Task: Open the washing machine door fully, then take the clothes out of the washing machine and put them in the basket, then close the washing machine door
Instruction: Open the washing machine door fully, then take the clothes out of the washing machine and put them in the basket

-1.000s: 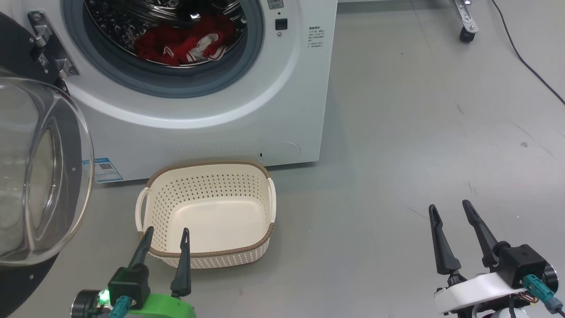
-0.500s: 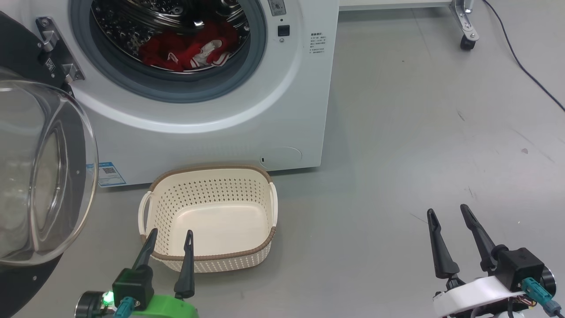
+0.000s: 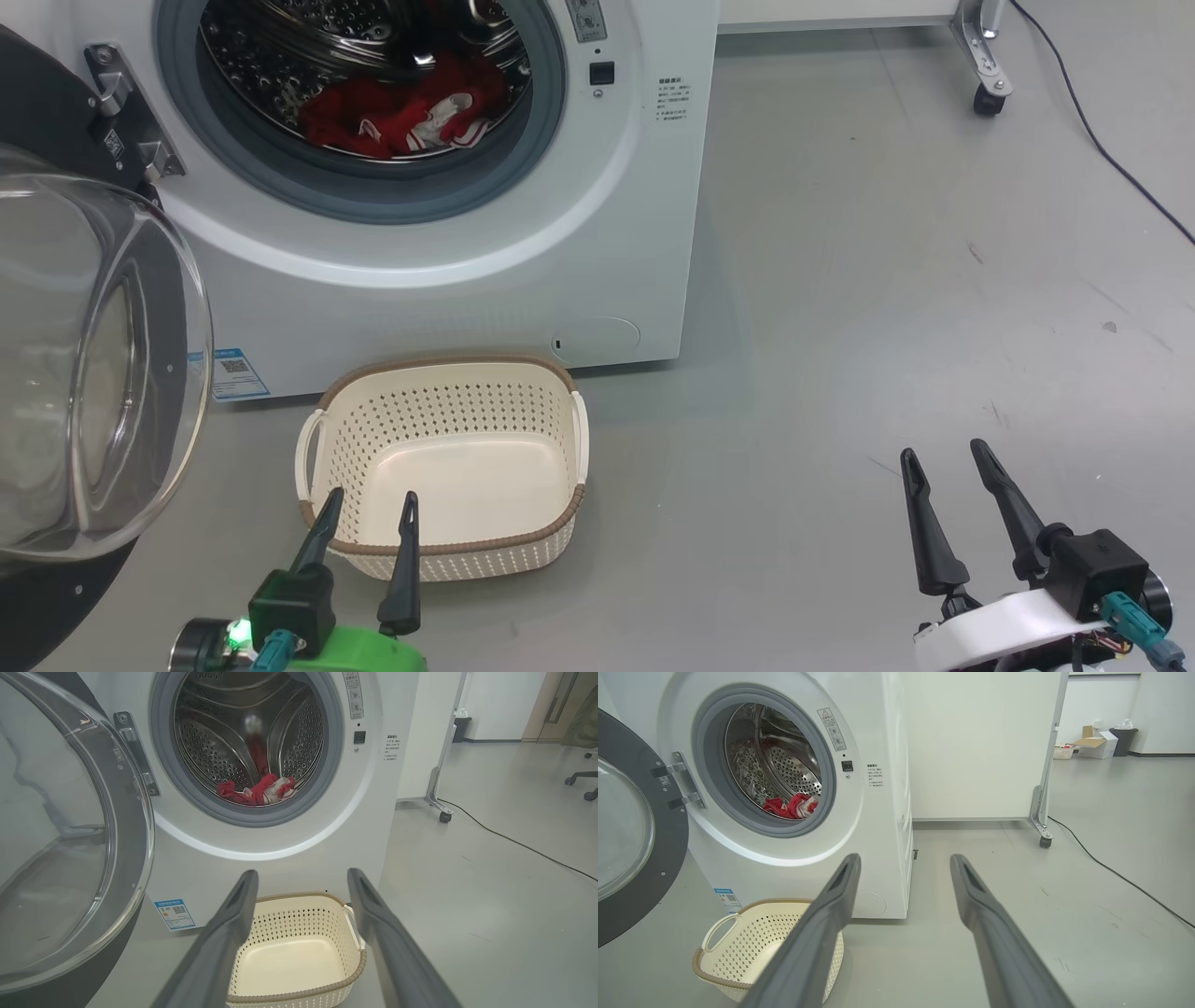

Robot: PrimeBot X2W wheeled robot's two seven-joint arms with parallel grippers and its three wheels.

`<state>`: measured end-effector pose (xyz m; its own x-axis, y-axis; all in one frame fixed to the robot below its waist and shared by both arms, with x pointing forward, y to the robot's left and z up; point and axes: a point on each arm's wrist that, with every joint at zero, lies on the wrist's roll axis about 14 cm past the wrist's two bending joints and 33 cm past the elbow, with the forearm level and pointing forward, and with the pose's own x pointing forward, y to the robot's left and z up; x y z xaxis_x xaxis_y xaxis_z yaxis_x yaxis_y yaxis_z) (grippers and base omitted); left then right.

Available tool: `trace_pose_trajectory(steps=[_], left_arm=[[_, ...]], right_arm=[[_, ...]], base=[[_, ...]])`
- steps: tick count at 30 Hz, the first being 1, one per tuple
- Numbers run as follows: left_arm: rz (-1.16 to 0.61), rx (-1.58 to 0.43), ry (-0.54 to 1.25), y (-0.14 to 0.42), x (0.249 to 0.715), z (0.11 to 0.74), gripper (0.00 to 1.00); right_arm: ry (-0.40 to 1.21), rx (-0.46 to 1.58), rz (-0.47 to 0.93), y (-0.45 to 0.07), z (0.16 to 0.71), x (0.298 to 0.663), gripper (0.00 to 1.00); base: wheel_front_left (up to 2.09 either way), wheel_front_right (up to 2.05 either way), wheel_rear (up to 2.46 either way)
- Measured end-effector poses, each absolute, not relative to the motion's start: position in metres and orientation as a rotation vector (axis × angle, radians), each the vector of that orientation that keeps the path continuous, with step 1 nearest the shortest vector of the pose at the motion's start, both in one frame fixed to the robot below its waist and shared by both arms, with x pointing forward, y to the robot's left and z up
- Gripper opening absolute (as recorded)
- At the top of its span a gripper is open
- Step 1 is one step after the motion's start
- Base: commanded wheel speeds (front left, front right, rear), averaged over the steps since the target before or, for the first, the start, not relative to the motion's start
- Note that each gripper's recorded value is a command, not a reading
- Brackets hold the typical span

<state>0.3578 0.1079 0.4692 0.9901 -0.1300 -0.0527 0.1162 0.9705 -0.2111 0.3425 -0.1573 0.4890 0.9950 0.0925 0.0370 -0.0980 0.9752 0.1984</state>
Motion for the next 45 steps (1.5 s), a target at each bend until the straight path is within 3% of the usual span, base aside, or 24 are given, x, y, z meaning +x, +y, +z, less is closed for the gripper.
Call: trace_pose_trajectory(steps=[17, 45], left_arm=[[-0.140, -0.208, 0.070, 0.1029, 0.3570, 0.4685, 1.00], [-0.148, -0.202, 0.072, 0.0990, 0.3555, 0.4685, 1.00]], right_arm=[[-0.030, 0.202, 0.097, -0.1566, 0.4897, 0.3413, 1.00], [-0.029, 0.213, 0.087, -0.1575, 0.4894, 0.3384, 1.00]], base=[[0.32, -0.32, 0.00], [0.89, -0.89, 0.00]])
